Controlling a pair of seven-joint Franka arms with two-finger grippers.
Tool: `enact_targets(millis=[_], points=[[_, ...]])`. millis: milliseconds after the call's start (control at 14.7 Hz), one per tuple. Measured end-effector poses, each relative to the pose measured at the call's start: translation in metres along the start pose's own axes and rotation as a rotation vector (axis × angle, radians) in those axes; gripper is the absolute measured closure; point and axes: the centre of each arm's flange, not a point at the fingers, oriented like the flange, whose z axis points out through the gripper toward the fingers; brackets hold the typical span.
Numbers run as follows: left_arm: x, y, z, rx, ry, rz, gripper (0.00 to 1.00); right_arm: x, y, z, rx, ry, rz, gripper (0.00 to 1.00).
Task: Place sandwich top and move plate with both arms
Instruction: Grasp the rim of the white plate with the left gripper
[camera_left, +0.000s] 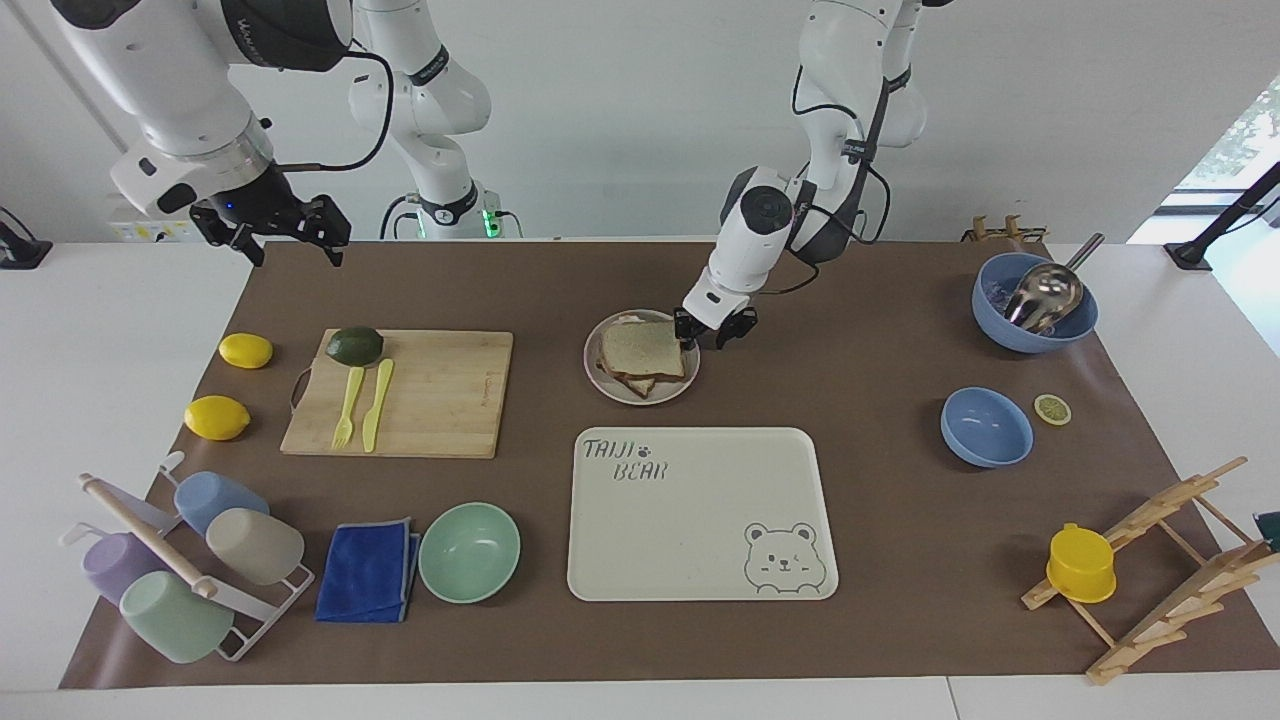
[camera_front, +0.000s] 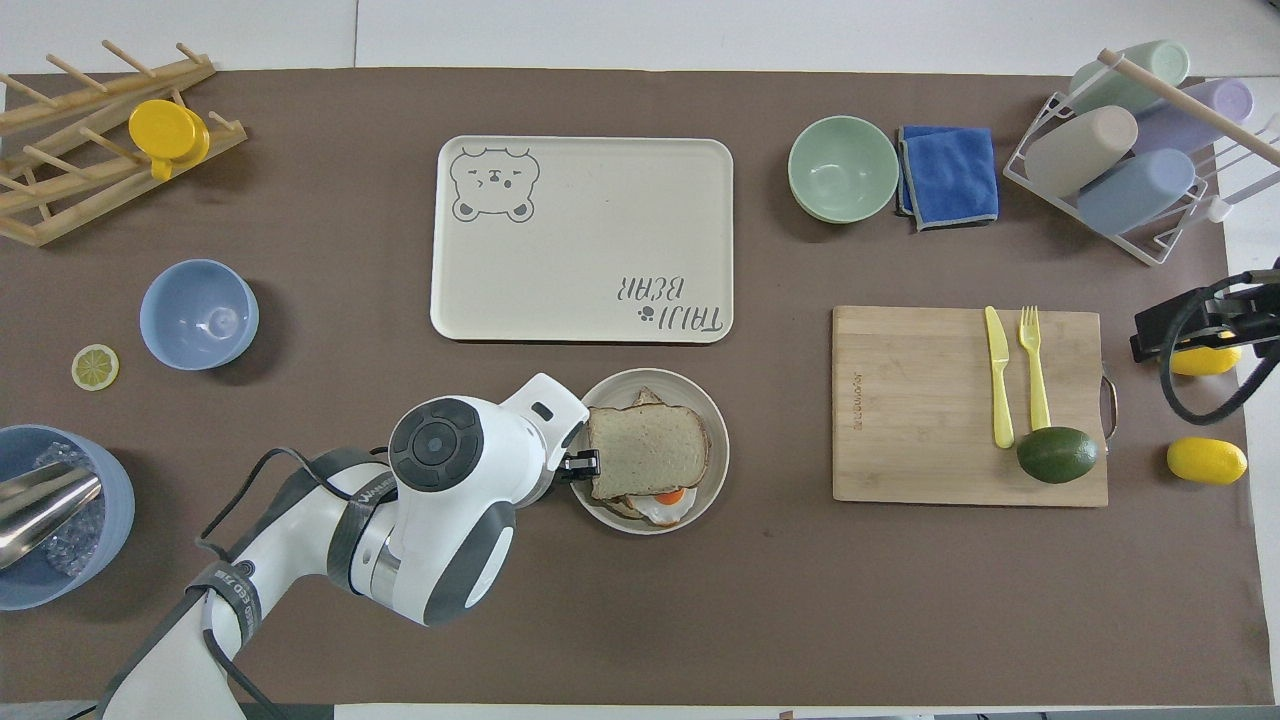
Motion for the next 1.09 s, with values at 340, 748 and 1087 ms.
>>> enact_targets(millis=[340,748,1087], points=[[-0.001,0.002,0.0,-0.012,-0.002,-0.008,0.63,0.0,0.004,0.0,0.003,0.003,0.007,0.0],[-0.005,0.01,-0.001,-0.021,0.003,0.002,0.89,0.001,0.004,0.002,0.003,-0.003,0.008,0.0],[-0.004,0.011,-0.004,-0.031,0.008,-0.005,0.93,0.001,0.004,0.002,0.003,-0.002,0.007,0.0]])
